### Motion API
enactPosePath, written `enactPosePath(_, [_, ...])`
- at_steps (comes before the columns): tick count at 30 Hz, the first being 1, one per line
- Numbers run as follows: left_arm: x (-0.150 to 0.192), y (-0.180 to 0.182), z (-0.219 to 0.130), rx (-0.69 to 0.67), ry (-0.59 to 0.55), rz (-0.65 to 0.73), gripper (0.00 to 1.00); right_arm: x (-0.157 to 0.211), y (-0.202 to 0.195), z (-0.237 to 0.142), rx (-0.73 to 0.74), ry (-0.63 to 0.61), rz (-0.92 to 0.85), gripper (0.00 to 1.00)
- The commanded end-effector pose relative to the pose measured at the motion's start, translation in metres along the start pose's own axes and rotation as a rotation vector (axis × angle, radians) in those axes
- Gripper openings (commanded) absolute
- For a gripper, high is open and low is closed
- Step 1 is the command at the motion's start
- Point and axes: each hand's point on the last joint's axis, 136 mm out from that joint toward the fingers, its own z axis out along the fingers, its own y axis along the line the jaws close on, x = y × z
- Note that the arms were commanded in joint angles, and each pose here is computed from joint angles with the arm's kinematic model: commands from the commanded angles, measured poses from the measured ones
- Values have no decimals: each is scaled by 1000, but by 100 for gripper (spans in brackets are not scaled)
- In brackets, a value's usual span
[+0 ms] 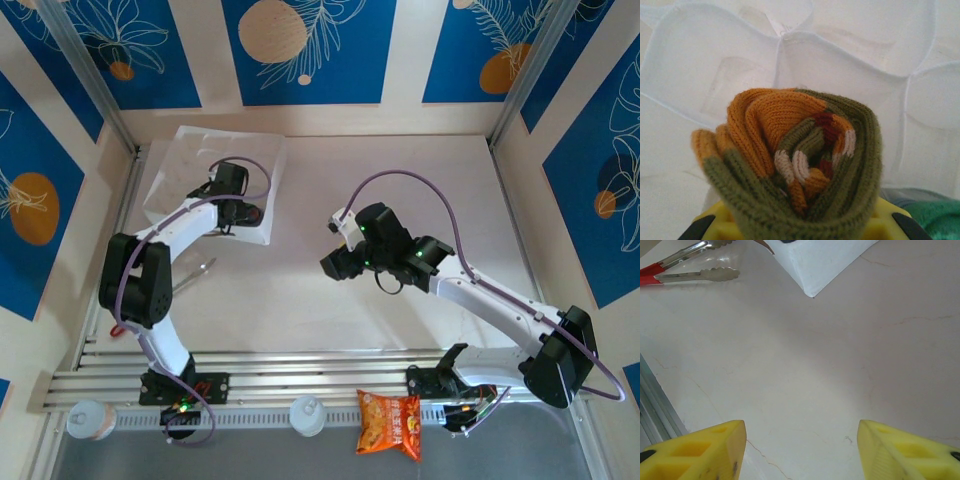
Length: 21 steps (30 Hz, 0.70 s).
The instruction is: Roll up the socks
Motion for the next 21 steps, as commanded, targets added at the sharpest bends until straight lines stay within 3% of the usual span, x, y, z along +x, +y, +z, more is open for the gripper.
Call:
enactPosePath(1, [30,-1,7,-10,107,2,0,3,7,0,-36,-3,12,60])
enactPosePath(6, [38,2,8,-30,137,-7,1,3,6,2,-38,-4,19,60])
enactPosePath(11, [38,2,-3,-18,169,-45,24,2,6,3,-39,-3,20,60])
enactPosePath(17, [25,-1,-43,60,172,-149,67,0,5,7,-42,-8,23,60])
enactPosePath(21, [28,-5,-64,100,257,-231,77,-4,4,9,-47,-14,20,59])
